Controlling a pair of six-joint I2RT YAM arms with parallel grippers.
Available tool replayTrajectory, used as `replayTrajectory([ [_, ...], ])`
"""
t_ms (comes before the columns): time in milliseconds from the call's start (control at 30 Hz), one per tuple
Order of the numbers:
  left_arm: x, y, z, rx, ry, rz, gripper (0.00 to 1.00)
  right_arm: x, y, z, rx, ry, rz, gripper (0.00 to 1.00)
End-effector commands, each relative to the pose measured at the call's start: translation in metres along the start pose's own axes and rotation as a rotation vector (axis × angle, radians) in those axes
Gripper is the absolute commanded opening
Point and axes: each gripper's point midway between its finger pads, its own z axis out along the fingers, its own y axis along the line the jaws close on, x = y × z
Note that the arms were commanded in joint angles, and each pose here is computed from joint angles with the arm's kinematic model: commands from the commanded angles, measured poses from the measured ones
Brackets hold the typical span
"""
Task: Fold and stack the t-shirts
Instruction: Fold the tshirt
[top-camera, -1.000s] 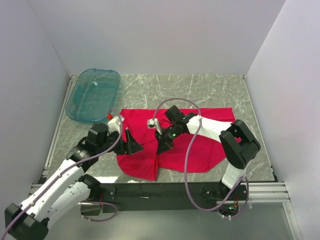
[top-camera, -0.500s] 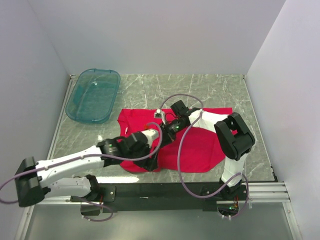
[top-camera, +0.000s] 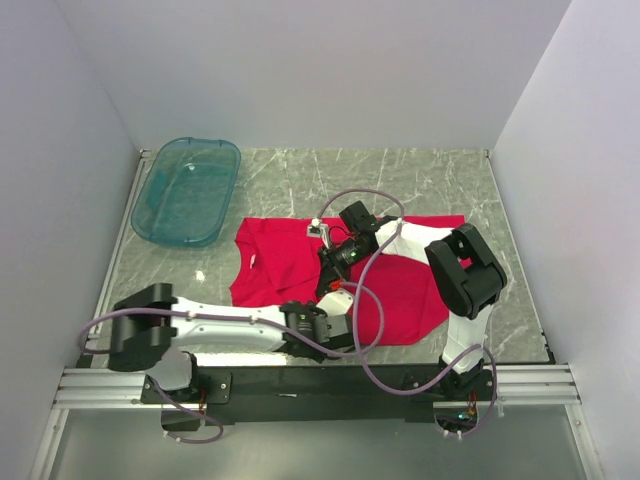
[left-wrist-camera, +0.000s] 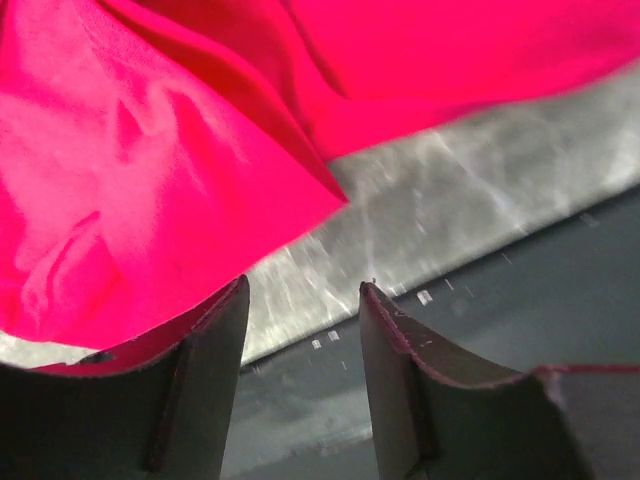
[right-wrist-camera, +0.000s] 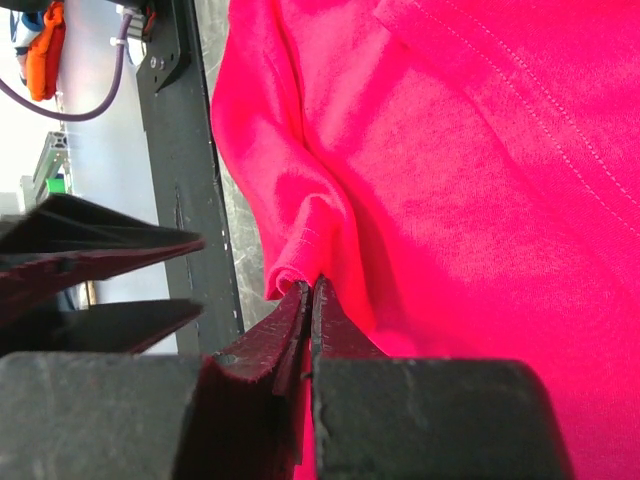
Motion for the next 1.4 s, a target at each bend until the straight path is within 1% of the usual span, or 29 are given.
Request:
replayTrajectory([
  [0,-0.016,0.006,0.003,-0.111,-0.067,-0.021,0.53,-0.016,0.003,-0.002,-0.025,-0.03,-0.027,0.03],
  [200,-0.015,-0.004,0.02,-0.15,-0.049,0.02,0.5,-0.016,0.003,-0.002,-0.025,-0.03,-0.031,0.03],
  [300,-0.015,-0.012,0.025,-0.13,-0.047,0.016,0.48,-0.015,0.002,-0.002,-0.024,-0.028,-0.028,0.03],
  [433,-0.018,-0.023,0.025,-0.098,-0.054,0.011,0.48,-0.016,0.002,-0.002,-0.023,-0.03,-0.029,0.04],
  [733,-0.006,-0.026,0.041,-0.107,-0.016,0.031,0.42,-0.016,0.001,-0.004,-0.02,-0.032,-0.026,0.04],
  [1067,0.011,-0.021,0.055,-0.129,0.025,0.045,0.41,-0.015,0.001,-0.003,-0.021,-0.029,-0.025,0.04],
  [1233,0.02,-0.012,0.062,-0.163,0.032,0.04,0.34,-0.015,0.001,-0.004,-0.021,-0.031,-0.025,0.04],
  [1367,0.025,-0.004,0.066,-0.198,0.039,0.036,0.33,-0.015,0.001,-0.004,-0.022,-0.03,-0.024,0.04],
])
